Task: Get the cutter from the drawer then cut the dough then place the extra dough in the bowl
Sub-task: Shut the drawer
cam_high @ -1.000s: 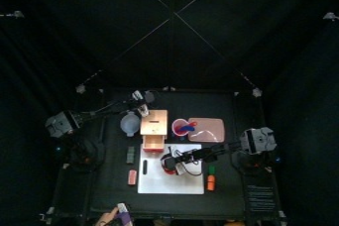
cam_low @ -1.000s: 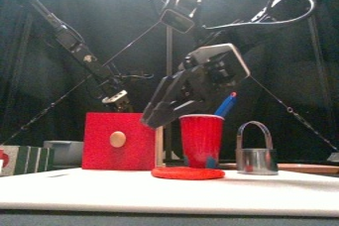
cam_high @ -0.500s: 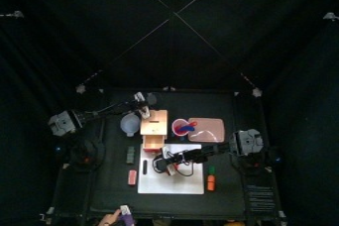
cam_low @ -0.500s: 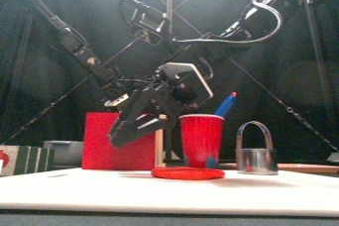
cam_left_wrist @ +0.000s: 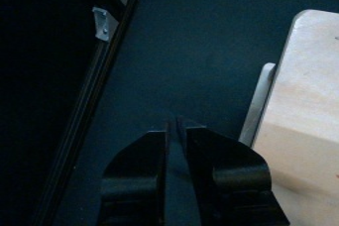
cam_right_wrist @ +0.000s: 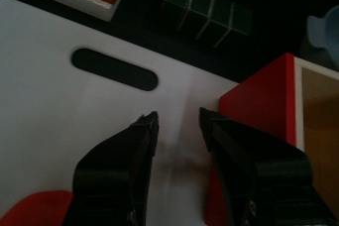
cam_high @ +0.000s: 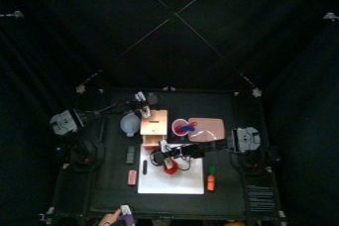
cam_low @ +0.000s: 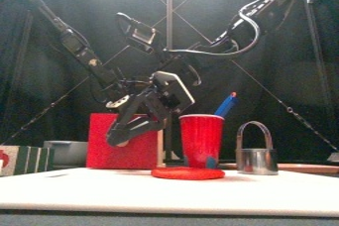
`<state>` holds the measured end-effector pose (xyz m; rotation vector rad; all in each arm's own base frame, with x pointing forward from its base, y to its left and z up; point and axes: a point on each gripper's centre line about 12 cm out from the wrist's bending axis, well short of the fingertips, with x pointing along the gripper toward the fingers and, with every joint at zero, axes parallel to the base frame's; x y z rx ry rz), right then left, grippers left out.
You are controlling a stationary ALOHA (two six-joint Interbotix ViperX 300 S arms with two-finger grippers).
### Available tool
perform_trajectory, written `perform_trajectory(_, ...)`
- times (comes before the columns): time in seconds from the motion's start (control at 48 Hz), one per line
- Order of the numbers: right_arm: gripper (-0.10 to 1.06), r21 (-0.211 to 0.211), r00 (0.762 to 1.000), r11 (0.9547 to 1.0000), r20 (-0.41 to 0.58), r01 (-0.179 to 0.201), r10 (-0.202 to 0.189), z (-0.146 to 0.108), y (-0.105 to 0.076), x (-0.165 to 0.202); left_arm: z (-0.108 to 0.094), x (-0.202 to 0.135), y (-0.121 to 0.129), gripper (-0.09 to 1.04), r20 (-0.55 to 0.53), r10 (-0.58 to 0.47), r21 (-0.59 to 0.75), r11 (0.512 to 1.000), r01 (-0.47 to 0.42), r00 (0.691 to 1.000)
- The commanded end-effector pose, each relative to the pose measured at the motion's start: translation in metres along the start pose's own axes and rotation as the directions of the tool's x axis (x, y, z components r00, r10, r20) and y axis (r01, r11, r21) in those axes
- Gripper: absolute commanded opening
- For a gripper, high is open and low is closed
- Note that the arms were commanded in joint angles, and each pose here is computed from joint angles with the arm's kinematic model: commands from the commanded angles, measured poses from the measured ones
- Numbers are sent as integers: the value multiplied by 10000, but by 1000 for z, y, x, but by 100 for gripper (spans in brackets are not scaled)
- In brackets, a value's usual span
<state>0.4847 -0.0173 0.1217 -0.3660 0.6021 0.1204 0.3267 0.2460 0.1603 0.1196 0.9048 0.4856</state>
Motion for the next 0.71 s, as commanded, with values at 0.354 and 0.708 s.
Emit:
perform_trajectory(0.354, 77, 276, 9949, 9948, 195, 983, -989, 0, -56, 2, 6, -1, 1, 59, 171, 46, 145, 9999, -49, 9998)
perform_trajectory(0.708, 77, 338, 9931, 9931, 308, 1123, -1134, 2, -64, 5, 6, -1, -2, 59, 156, 6, 180, 9998, -8, 9999)
